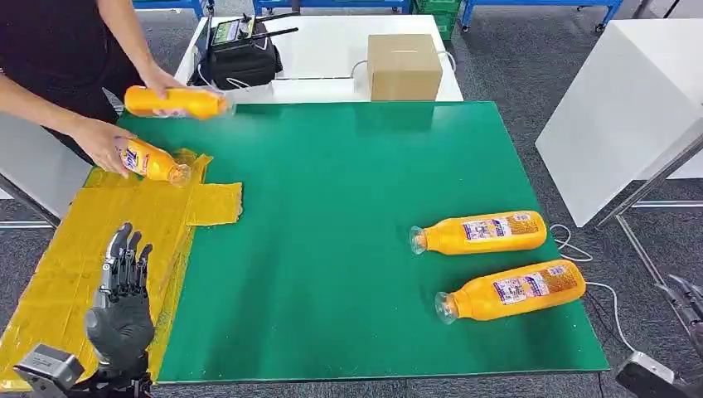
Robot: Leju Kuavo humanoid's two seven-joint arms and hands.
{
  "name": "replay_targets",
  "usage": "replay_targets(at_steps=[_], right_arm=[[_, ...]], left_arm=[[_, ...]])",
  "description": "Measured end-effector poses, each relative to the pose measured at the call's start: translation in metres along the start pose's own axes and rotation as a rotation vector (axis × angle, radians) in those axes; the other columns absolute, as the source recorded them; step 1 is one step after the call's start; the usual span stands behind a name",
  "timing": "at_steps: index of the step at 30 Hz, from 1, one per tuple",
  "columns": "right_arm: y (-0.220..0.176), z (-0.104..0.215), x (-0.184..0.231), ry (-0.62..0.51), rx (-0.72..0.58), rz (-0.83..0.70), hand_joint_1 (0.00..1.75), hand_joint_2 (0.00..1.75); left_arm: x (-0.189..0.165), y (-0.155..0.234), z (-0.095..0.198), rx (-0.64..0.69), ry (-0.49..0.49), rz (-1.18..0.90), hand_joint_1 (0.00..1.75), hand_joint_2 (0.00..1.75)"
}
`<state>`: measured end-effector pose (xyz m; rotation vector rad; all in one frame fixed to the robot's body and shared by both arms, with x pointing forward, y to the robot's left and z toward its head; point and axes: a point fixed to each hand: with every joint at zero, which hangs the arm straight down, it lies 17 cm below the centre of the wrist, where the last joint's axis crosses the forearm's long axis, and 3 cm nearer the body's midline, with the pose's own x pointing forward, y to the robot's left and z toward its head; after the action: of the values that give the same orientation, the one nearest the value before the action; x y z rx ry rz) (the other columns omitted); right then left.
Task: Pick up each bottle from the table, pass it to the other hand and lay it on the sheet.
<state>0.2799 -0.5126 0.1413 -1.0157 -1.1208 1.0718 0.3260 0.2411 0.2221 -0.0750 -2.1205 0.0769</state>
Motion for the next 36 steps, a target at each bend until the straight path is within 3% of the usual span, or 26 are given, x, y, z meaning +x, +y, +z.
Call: replay_targets(at_steps=[7, 14, 21, 36], right_arm=[[-0.001, -0.011, -0.01, 0.019, -0.009, -0.011, 0.0, 1.75], [0.005, -0.047, 0.0, 0.009, -0.015, -0.019, 0.0, 1.75], [0.035, -0.081, 0.035, -0.066, 0.054, 0.001, 0.0, 1.75], [0.062, -0.106, 0.052, -0.125, 0.184, 0.065, 0.0, 1.75]], left_arm=[[0.002, -0.004, -0.003, -0.009, -0.008, 0.01, 0.0, 0.0], [0.006, -0.01, -0.011, -0.03, -0.023, 0.035, 0.0, 0.0], [0.008, -0.011, -0.017, -0.038, -0.03, 0.047, 0.0, 0.0], [0.008, -0.009, -0.019, -0.037, -0.032, 0.08, 0.0, 0.0]])
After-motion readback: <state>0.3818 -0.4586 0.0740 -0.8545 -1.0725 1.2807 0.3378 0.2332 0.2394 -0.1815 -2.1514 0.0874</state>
